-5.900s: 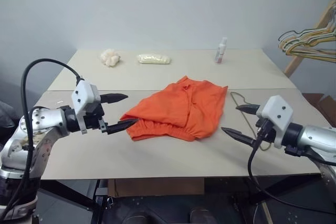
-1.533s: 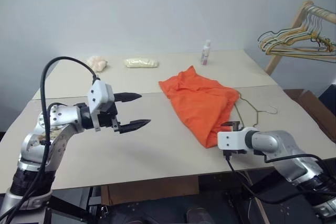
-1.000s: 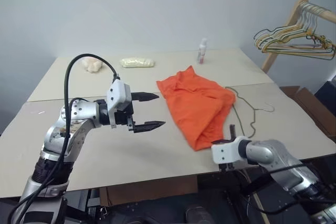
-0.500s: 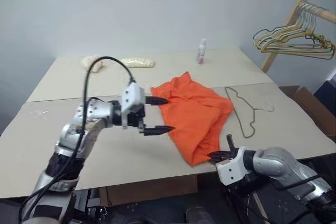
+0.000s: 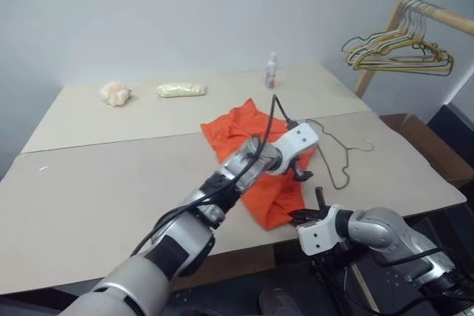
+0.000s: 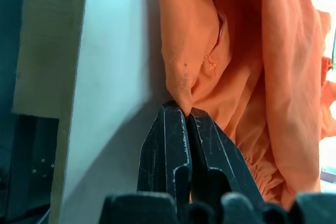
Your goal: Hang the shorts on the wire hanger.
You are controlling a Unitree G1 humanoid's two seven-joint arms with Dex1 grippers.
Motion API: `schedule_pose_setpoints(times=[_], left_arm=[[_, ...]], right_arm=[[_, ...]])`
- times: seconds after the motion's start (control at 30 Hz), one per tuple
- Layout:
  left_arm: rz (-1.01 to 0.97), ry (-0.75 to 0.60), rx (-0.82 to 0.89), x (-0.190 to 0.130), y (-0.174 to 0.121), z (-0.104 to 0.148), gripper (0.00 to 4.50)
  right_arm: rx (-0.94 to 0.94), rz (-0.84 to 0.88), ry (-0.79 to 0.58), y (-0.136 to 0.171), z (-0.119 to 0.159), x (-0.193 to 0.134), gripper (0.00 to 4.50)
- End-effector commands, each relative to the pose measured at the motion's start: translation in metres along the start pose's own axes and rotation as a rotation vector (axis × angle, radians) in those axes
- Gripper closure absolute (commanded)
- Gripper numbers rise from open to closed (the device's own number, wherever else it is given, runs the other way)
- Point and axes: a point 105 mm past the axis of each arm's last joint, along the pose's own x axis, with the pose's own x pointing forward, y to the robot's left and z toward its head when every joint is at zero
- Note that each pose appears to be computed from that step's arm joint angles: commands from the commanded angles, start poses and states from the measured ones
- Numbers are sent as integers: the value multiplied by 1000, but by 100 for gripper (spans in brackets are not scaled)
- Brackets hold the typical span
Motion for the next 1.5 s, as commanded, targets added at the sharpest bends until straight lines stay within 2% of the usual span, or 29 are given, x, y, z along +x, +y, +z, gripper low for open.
schedule_pose_setpoints(times=[0.03,0.2,0.3,0.43,0.47,0.6,0.7,0.83,0.97,1.03,1.13,1.23,1.3,1.5], left_arm=[[149,-5,28,5,18,14,0],[230,13,14,7,30,8,0],[210,24,-12,9,29,2,55],[233,12,-42,9,33,0,191],[233,3,-52,9,34,1,211],[228,-10,-59,8,37,1,348],[240,-29,-63,4,42,1,432],[262,-123,-82,-11,59,6,442],[356,-291,-162,-64,90,12,442],[432,-325,-201,-98,102,1,442],[530,-296,-232,-136,108,-25,442],[644,-204,-318,-176,106,-71,442],[721,-155,-387,-193,102,-90,442],[778,13,-581,-219,60,-128,442]], right_arm=[[-24,-45,5,-15,5,-2,446],[-13,-56,7,-17,7,1,446],[-2,-65,6,-18,8,2,450],[2,-73,13,-19,8,2,450],[4,-75,15,-18,8,2,450],[13,-80,13,-18,9,2,450],[20,-86,11,-18,10,3,450],[25,-91,13,-18,10,4,450],[30,-94,29,-16,5,0,450],[29,-94,35,-17,2,0,450],[26,-91,38,-17,0,-2,450],[13,-82,35,-19,-4,-1,450],[5,-77,30,-21,-5,-1,450],[-17,-58,9,-24,-8,-1,450]])
